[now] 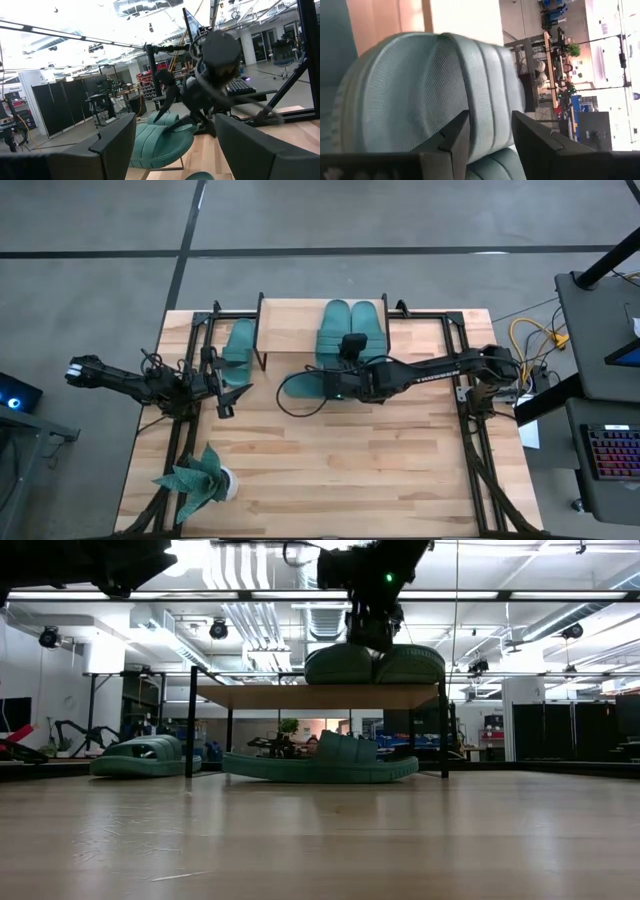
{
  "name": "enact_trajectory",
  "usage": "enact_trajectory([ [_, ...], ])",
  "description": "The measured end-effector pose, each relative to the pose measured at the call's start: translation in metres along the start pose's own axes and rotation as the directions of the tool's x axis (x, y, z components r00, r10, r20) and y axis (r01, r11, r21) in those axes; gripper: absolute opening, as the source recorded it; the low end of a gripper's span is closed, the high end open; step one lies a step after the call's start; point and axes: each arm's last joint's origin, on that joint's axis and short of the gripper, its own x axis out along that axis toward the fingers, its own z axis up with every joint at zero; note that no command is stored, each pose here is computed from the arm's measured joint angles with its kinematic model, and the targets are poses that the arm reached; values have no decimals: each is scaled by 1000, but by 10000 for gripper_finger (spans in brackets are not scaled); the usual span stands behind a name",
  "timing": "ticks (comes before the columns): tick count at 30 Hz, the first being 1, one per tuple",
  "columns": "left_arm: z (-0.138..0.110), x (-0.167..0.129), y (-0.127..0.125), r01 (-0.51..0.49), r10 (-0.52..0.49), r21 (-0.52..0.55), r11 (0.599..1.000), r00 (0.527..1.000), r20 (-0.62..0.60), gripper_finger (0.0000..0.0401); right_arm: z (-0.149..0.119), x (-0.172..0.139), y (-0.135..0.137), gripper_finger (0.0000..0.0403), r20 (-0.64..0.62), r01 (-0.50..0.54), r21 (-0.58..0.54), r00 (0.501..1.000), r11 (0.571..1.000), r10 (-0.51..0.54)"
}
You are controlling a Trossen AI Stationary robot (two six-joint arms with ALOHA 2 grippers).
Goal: Pick and place slides into the shelf
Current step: Put the bottom green slide on the shelf, then put the right green slide on the shelf
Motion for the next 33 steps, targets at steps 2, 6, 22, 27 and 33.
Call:
enact_trajectory([
  [2, 0, 0, 0, 0, 0, 0, 1000, 1000, 0, 255, 2, -5, -5, 136, 7, -2, 22, 1000, 1000, 2],
  [6, 0, 0, 0, 0, 0, 0, 1000, 1000, 0, 255, 5, -16, -17, 130, 52, -100, 88, 994, 991, 95],
  [22, -1, 0, 0, 0, 0, 1, 1000, 1000, -2, 255, -17, -85, -66, 105, 346, -384, 331, 899, 862, 268],
  [27, 0, 0, 0, 0, 0, 0, 1000, 1000, 1, 255, -36, -98, -56, 92, 475, -412, 335, 850, 847, 226],
  [33, 0, 0, 0, 0, 0, 0, 1000, 1000, -1, 255, -75, -92, -33, 76, 659, -490, 311, 729, 815, 187],
])
